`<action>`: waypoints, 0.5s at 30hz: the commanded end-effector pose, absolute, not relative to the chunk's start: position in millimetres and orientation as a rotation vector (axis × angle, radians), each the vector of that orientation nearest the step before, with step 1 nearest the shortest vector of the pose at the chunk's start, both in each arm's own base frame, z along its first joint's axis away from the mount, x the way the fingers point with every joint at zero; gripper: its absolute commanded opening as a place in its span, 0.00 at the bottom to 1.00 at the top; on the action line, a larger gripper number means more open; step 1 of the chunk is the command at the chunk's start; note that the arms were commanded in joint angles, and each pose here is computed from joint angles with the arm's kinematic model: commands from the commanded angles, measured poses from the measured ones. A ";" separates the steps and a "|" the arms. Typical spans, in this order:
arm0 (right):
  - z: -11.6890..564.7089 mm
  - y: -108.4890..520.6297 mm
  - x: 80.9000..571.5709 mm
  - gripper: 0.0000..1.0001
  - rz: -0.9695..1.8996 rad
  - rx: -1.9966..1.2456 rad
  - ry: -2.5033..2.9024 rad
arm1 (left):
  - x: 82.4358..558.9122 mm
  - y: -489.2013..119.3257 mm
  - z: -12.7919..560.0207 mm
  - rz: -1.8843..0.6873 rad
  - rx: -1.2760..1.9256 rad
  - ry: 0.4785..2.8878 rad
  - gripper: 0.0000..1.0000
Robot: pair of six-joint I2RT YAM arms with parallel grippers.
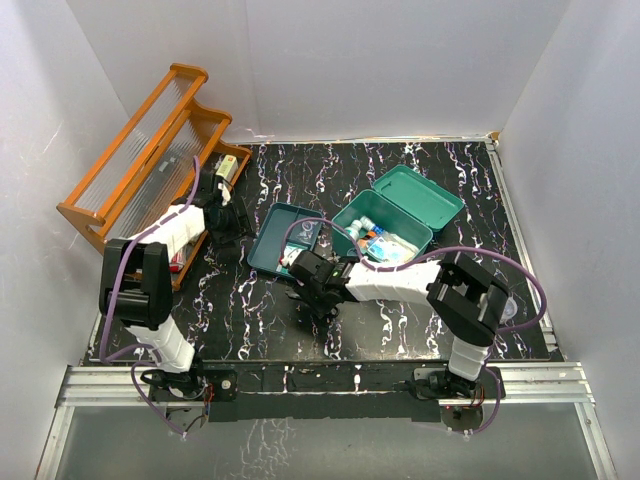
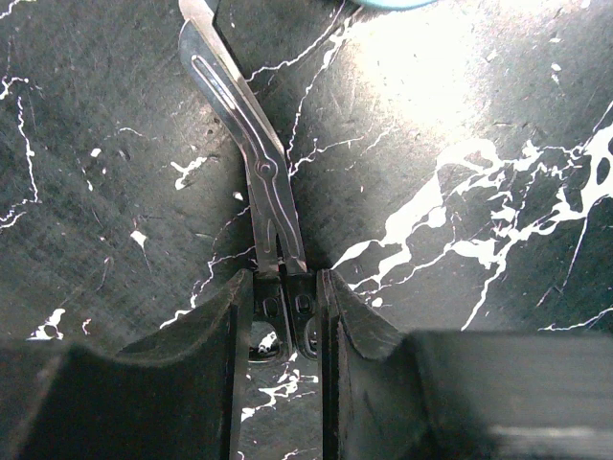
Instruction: Organize the medicine kit
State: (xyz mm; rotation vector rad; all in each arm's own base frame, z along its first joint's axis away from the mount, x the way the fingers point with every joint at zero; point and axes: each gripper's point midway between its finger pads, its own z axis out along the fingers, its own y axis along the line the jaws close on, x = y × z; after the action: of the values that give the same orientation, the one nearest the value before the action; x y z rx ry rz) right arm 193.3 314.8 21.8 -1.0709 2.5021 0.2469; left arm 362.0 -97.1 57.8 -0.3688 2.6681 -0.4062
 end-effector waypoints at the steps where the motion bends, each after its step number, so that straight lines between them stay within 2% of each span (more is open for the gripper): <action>1: 14.6 317.8 195.5 0.17 0.294 -0.999 2.506 | 374.8 -112.8 71.7 -0.527 -0.297 2.630 0.62; 5: 10.4 314.9 191.0 0.17 0.307 -0.989 2.527 | 369.2 -120.8 63.5 -0.561 -0.254 2.657 0.58; 8: 14.7 313.5 192.8 0.16 0.302 -0.967 2.517 | 365.0 -123.4 55.9 -0.558 -0.240 2.680 0.54; 11: 32.0 313.0 197.4 0.16 0.309 -0.943 2.472 | 362.5 -124.0 50.6 -0.545 -0.235 2.690 0.44; 15: 47.7 310.8 201.8 0.15 0.314 -0.923 2.420 | 360.1 -126.7 48.0 -0.533 -0.220 2.690 0.40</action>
State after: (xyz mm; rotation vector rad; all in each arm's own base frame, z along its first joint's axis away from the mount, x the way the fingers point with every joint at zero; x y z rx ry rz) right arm 193.0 309.9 23.6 -0.9818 2.4943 0.2915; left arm 361.9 -120.6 46.9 -0.2622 2.6967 -0.5179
